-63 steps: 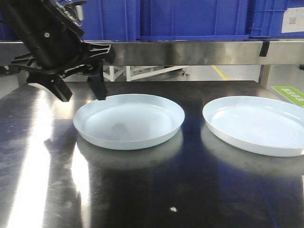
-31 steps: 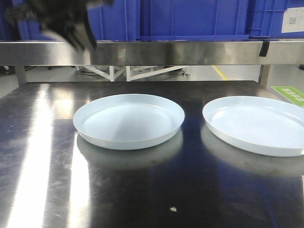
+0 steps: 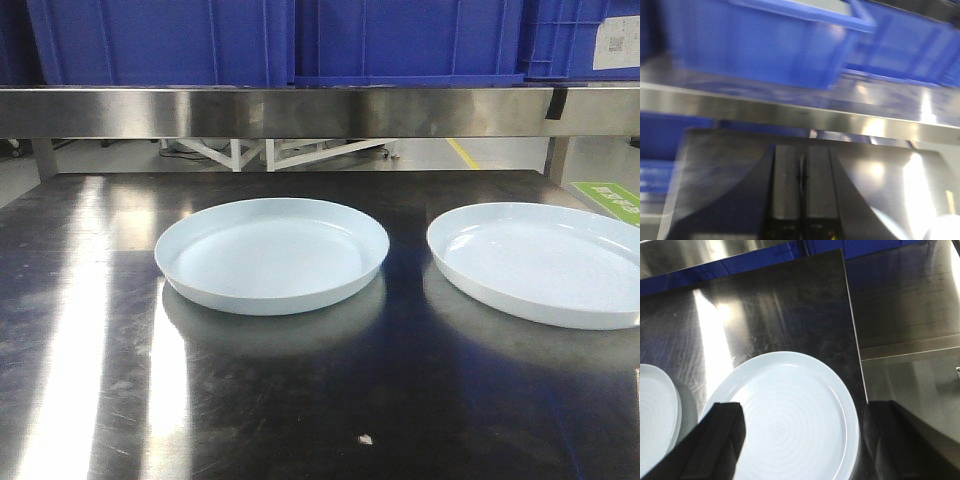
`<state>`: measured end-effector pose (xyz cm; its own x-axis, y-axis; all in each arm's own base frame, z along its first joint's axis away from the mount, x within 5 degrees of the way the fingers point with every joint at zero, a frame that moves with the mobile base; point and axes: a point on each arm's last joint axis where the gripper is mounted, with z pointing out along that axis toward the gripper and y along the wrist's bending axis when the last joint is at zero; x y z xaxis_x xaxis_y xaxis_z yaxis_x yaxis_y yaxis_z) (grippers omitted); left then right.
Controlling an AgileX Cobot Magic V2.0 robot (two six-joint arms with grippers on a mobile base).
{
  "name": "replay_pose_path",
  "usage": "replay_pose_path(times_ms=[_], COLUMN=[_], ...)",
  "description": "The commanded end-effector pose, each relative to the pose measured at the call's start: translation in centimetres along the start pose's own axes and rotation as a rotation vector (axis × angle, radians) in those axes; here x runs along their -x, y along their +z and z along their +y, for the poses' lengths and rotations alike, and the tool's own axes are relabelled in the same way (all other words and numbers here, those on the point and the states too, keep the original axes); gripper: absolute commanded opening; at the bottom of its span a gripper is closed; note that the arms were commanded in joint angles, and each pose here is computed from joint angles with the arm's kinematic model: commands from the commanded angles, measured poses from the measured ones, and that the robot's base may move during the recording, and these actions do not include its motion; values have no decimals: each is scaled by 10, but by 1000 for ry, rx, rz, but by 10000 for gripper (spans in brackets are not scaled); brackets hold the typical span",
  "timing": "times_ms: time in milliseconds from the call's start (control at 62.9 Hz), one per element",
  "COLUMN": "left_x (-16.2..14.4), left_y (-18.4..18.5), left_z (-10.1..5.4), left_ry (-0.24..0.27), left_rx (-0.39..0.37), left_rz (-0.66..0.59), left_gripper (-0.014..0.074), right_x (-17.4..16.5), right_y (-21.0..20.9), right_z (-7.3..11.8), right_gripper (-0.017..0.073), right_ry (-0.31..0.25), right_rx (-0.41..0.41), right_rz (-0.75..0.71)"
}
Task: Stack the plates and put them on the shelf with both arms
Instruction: 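Release the plate on the table and raise the left gripper, then grasp the rim of the other white plate with the right gripper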
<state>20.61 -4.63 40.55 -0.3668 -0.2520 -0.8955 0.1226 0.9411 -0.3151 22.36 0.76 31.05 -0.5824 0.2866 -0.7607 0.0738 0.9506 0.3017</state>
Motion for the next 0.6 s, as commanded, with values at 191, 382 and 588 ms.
replay_pose_path(times_ms=[191, 382, 588], left_x=[-74, -132, -153], left_y=[-56, -56, -54], left_z=[45, 62, 69], left_ry=[-35, -33, -17], left_rx=[79, 95, 109], left_rz=[-244, -217, -187], left_gripper=[90, 90, 90], right_x=[18, 18, 18], right_y=[-9, -9, -9], right_z=[5, 5, 5], right_gripper=[601, 551, 506], right_ry=[1, 1, 1], right_rx=[19, 19, 20], right_rz=[-118, -116, -115])
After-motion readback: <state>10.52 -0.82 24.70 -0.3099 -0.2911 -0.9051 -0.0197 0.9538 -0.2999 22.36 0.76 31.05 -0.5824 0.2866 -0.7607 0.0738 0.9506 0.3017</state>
